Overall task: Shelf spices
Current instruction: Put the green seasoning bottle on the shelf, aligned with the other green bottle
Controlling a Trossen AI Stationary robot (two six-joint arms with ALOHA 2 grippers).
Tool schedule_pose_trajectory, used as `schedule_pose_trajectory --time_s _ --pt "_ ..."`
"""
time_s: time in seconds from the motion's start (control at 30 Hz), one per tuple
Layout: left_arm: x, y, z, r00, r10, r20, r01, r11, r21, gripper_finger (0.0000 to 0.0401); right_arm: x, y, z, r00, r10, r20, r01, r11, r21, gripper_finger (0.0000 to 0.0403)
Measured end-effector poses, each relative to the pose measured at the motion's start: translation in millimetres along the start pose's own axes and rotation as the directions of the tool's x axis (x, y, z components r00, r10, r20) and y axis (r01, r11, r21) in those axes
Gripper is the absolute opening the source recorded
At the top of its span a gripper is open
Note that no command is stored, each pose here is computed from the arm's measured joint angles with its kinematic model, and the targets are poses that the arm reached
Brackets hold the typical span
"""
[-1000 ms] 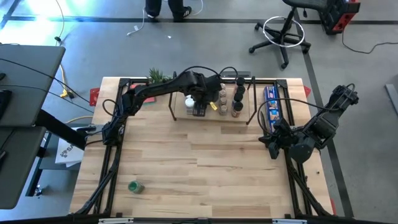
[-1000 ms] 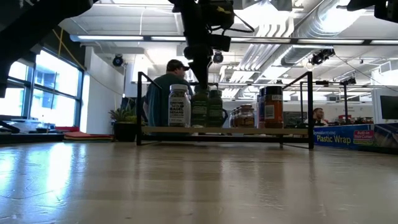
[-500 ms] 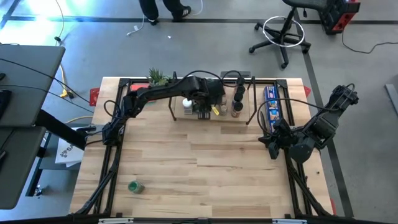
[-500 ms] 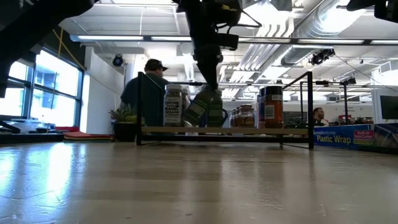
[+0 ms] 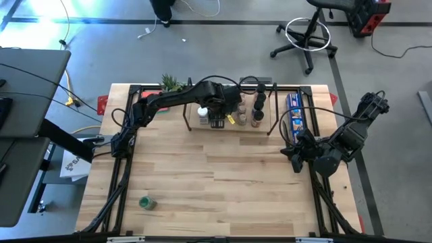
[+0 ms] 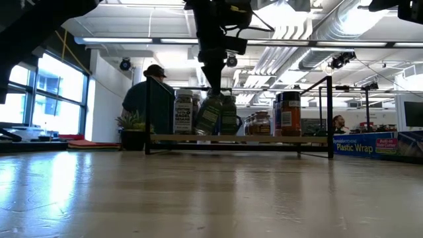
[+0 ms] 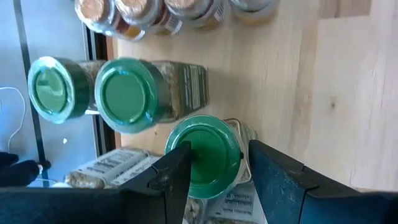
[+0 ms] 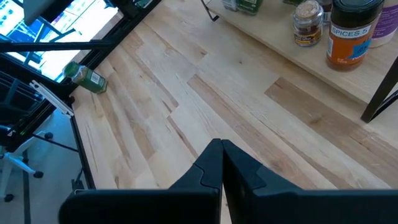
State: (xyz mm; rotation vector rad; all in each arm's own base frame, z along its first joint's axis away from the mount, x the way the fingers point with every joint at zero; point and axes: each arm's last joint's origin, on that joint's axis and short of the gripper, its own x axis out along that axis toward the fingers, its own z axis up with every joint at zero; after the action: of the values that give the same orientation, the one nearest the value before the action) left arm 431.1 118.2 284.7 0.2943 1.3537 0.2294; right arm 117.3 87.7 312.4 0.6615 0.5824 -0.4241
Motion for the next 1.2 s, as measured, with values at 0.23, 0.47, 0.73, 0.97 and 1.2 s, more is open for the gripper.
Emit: schedule_pose_trajectory --time_s 0.23,0.47,0.73,0.97,1.2 --pt "-6 0 -4 1.0 -0.006 -0.016 0.005 0.999 -0.032 0.0154 0 -1 0 1.0 -0.005 -0.001 0.005 1.0 -0.005 0.0" --pt "-20 3 -9 1.0 -0.006 -0.016 0.005 0.999 -0.047 0.0173 0 -1 0 1.0 -0.008 -0.001 0.008 1.0 -0.008 0.0" --pt "-18 13 -19 0.996 -0.08 -0.05 0.075 0.992 -0.104 0.0239 0 -3 0 1.0 -0.022 -0.003 0.022 1.0 -0.02 0.0" --pt "-11 17 -20 0.993 -0.108 -0.049 0.107 0.994 -0.036 0.0287 0 -3 0 1.0 -0.022 -0.004 0.022 1.0 -0.02 0.0" --pt "0 17 -16 0.995 -0.075 -0.068 0.079 0.996 0.048 0.0289 0 -2 -1 1.0 -0.011 -0.024 0.011 1.0 -0.013 0.0"
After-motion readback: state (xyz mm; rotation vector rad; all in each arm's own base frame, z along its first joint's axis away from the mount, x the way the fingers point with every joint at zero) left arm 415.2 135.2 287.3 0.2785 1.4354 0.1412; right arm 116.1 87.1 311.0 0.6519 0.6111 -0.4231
